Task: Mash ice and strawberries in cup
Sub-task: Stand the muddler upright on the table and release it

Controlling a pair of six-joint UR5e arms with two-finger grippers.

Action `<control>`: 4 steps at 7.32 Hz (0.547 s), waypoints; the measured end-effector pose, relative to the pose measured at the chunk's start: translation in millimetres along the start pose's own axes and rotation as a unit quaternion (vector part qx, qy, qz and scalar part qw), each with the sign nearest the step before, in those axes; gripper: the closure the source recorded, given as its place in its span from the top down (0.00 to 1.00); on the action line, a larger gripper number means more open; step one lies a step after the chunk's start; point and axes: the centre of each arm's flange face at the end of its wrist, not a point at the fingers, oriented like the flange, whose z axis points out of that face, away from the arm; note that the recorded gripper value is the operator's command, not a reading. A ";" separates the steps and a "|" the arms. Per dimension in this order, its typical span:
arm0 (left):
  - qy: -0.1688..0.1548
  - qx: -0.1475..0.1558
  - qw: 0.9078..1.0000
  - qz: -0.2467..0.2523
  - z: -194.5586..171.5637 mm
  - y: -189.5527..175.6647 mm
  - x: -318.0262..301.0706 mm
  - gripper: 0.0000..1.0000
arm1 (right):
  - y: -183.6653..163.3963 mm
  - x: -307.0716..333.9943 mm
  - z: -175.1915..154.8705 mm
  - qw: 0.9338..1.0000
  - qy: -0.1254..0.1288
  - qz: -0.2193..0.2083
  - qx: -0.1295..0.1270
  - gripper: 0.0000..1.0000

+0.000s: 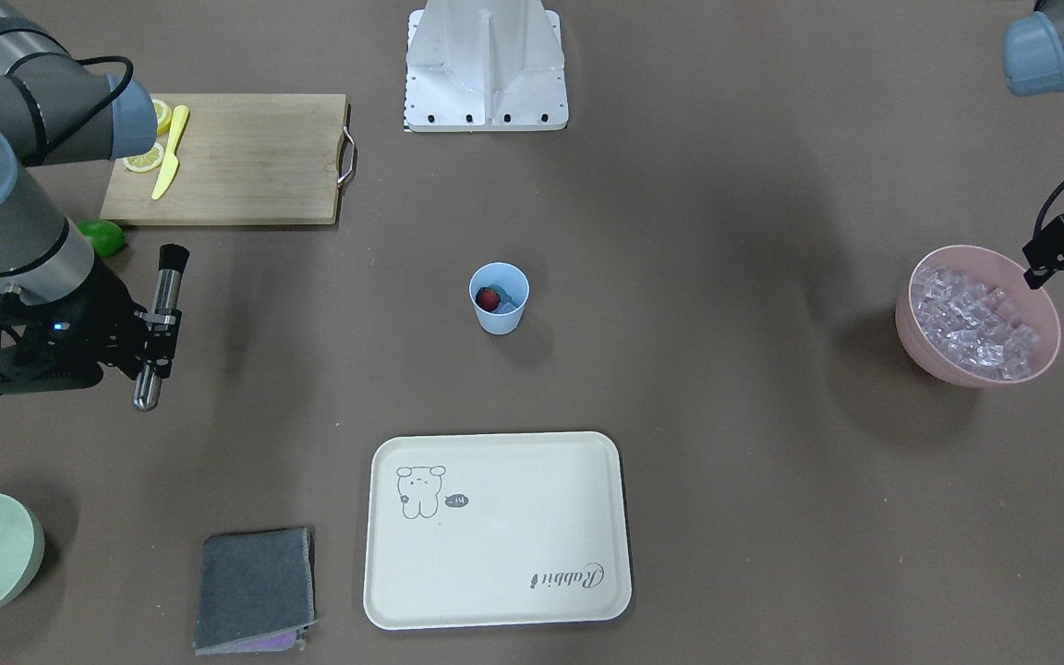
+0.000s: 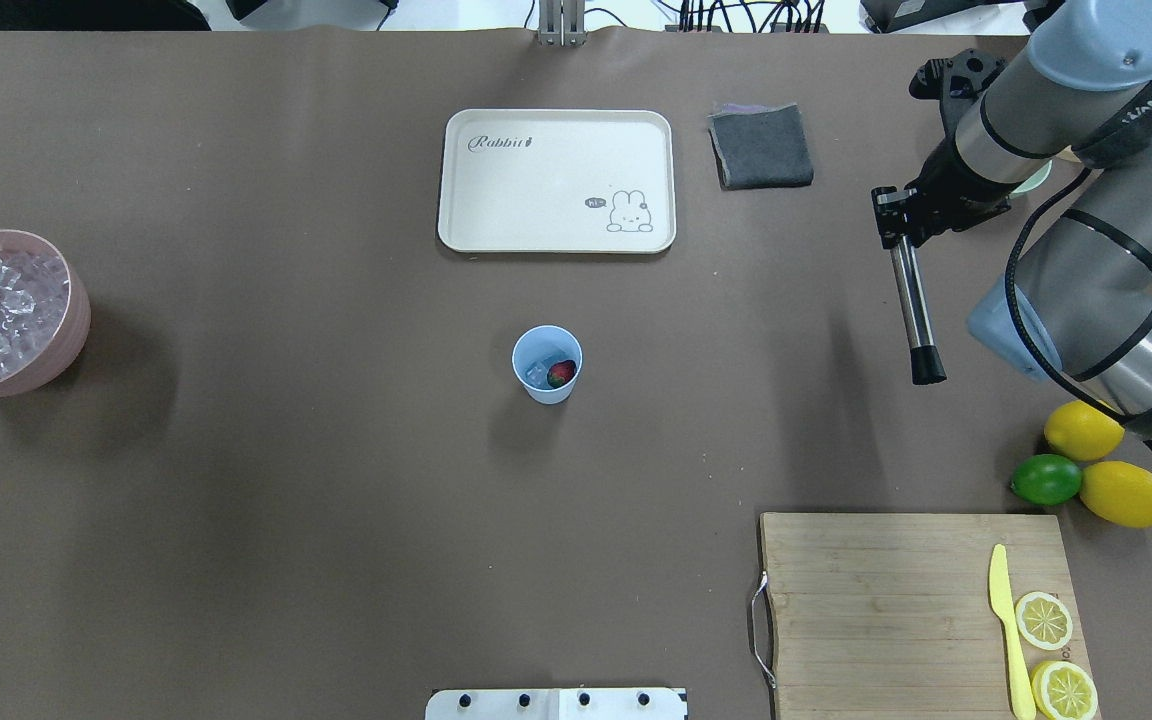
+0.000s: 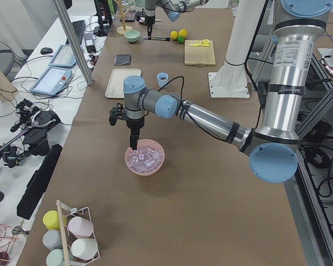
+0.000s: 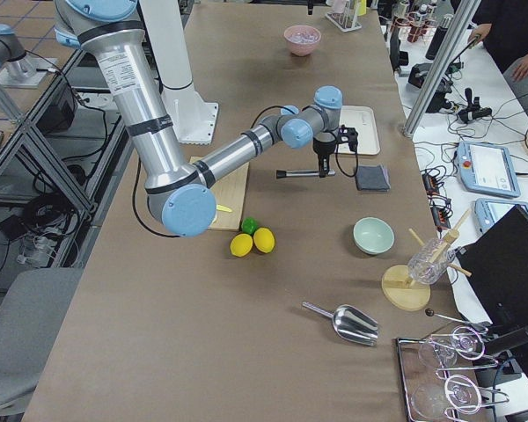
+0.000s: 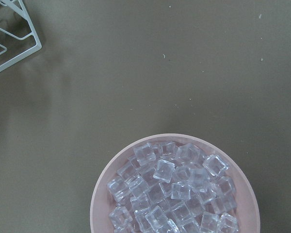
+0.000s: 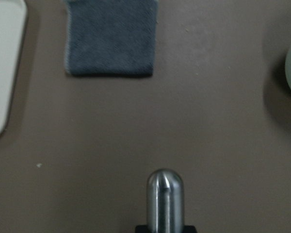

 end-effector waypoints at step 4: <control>0.000 0.002 1.000 0.001 -2.1 1.0 0.5 0.98 | -16.0 68.1 86.2 0.997 0.038 -0.037 -0.063 0.00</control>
